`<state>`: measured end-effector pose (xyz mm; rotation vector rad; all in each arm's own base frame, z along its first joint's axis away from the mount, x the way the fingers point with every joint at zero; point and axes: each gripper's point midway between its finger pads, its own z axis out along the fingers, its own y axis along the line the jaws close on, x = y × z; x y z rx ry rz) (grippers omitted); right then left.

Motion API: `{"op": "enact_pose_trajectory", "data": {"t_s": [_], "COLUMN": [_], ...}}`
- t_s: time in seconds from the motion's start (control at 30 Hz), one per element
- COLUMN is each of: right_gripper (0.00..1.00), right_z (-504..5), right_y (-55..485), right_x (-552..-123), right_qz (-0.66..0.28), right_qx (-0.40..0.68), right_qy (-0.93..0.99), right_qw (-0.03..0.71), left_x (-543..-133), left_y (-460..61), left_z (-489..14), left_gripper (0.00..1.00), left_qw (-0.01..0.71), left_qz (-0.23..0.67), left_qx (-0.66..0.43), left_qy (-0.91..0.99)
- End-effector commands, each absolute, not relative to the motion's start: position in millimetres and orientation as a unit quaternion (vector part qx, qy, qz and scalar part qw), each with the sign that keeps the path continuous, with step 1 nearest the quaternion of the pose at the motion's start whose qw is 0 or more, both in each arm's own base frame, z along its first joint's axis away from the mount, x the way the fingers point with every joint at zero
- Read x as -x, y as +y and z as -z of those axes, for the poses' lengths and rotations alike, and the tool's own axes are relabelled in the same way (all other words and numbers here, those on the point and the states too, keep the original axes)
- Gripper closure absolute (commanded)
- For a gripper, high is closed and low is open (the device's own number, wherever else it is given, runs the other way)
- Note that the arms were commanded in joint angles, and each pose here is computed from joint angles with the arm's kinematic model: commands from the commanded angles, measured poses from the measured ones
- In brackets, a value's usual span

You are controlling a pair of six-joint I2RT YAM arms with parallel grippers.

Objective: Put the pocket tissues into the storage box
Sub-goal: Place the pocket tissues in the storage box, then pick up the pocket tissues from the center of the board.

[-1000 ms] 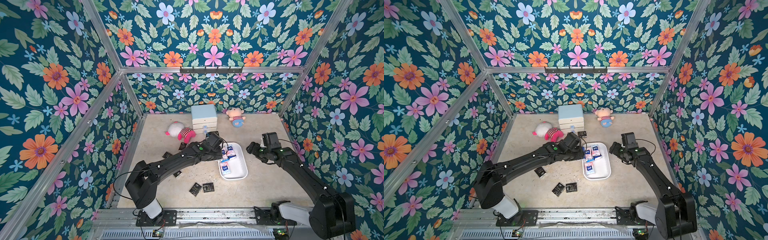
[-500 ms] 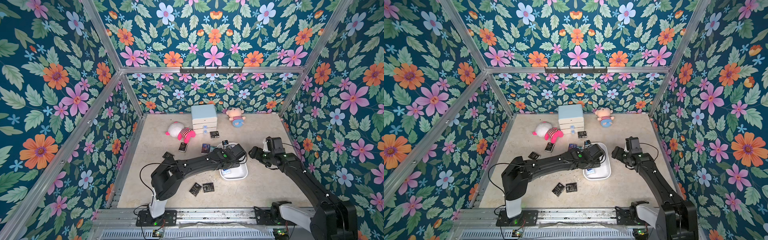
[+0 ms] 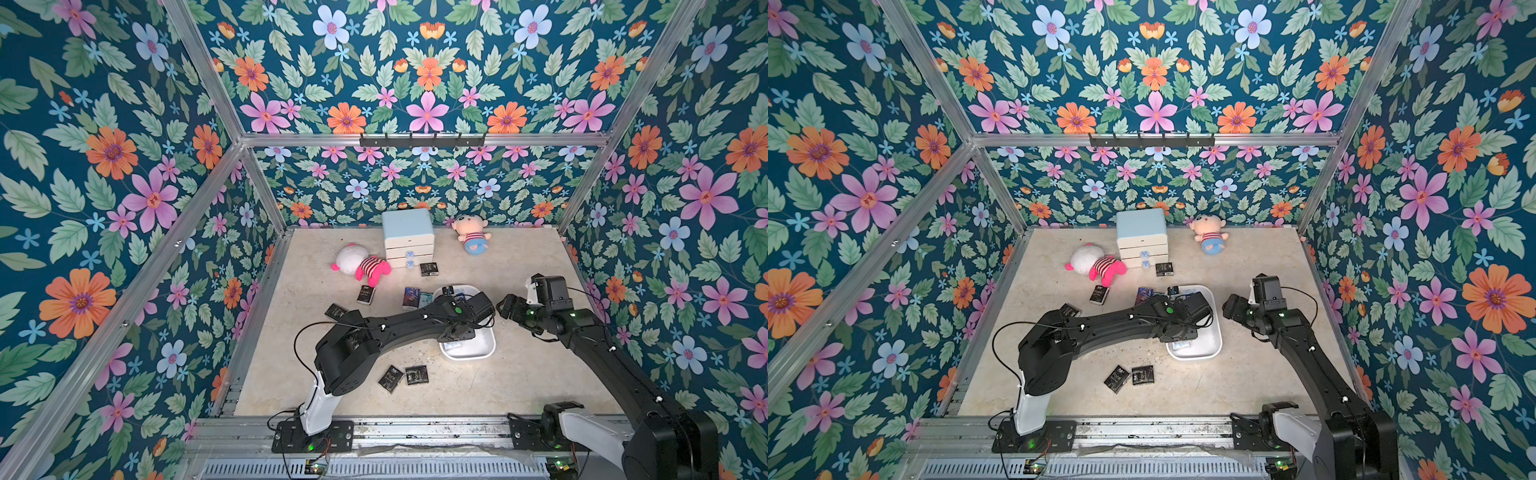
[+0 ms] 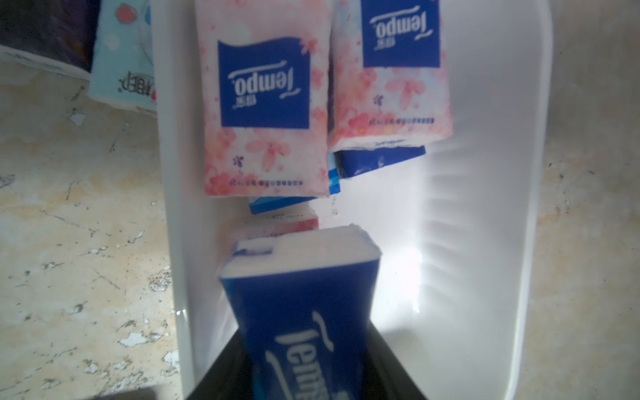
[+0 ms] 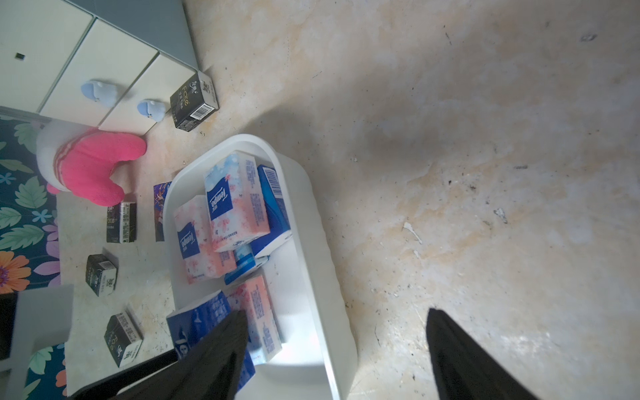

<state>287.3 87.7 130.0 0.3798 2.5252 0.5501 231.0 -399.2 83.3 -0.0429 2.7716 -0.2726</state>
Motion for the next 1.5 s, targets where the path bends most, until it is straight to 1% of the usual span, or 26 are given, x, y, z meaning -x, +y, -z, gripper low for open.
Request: {"op": "enact_pose_trajectory", "data": {"t_s": [0.0,0.13,0.23,0.3,0.43,0.6,0.77,0.83,0.97,1.03,1.2,1.47], "right_gripper": [0.14,0.15,0.14,0.15,0.15,0.16,0.17,0.17,0.17,0.15,0.13,0.13], "right_z": [-129.4,-130.0,-132.3,-133.4,-135.5,-140.9,-145.0,-147.5,-149.2,-148.2,-142.5,-137.5], "right_y": [88.2,89.4,89.9,89.6,90.2,95.2,103.3,105.8,109.2,110.6,112.3,108.1], "right_x": [-287.2,-290.4,-291.2,-291.1,-290.2,-293.3,-298.5,-299.0,-297.4,-296.3,-293.8,-293.9], "right_qz": [-0.201,-0.203,-0.203,-0.202,-0.203,-0.218,-0.237,-0.243,-0.247,-0.252,-0.259,-0.259], "right_qx": [-0.133,-0.132,-0.13,-0.128,-0.124,-0.126,-0.129,-0.131,-0.133,-0.132,-0.145,-0.18], "right_qy": [0.936,0.935,0.935,0.936,0.936,0.932,0.93,0.929,0.927,0.926,0.924,0.917], "right_qw": [0.259,0.258,0.259,0.26,0.26,0.26,0.248,0.247,0.248,0.247,0.241,0.244], "left_x": [-228.8,-230.3,-232.7,-232.6,-240.2,-254.2,-280.1,-297.2,-323.4,-335.3,-362.1,-390.5], "left_y": [-388.6,-391.4,-391.6,-386.4,-389.2,-379.8,-344.9,-328.8,-290.9,-279.7,-270.3,-267.3], "left_z": [-80.9,-81.3,-84.5,-88.2,-107.3,-136.5,-148.1,-151.2,-145.0,-142.5,-132.2,-85.2], "left_gripper": [0.5,0.47,0.34,0.29,0.27,0.24,0.22,0.22,0.22,0.2,0.17,0.17], "left_qw": [0.174,0.173,0.177,0.178,0.197,0.224,0.239,0.246,0.254,0.26,0.265,0.22], "left_qz": [0.072,0.071,0.064,0.052,0.059,0.067,0.078,0.095,0.101,0.105,0.112,0.106], "left_qx": [0.02,0.02,0.02,0.019,0.017,0.018,0.033,0.047,0.057,0.043,-0.003,-0.046], "left_qy": [0.982,0.982,0.982,0.982,0.979,0.972,0.967,0.963,0.96,0.959,0.958,0.969]}}
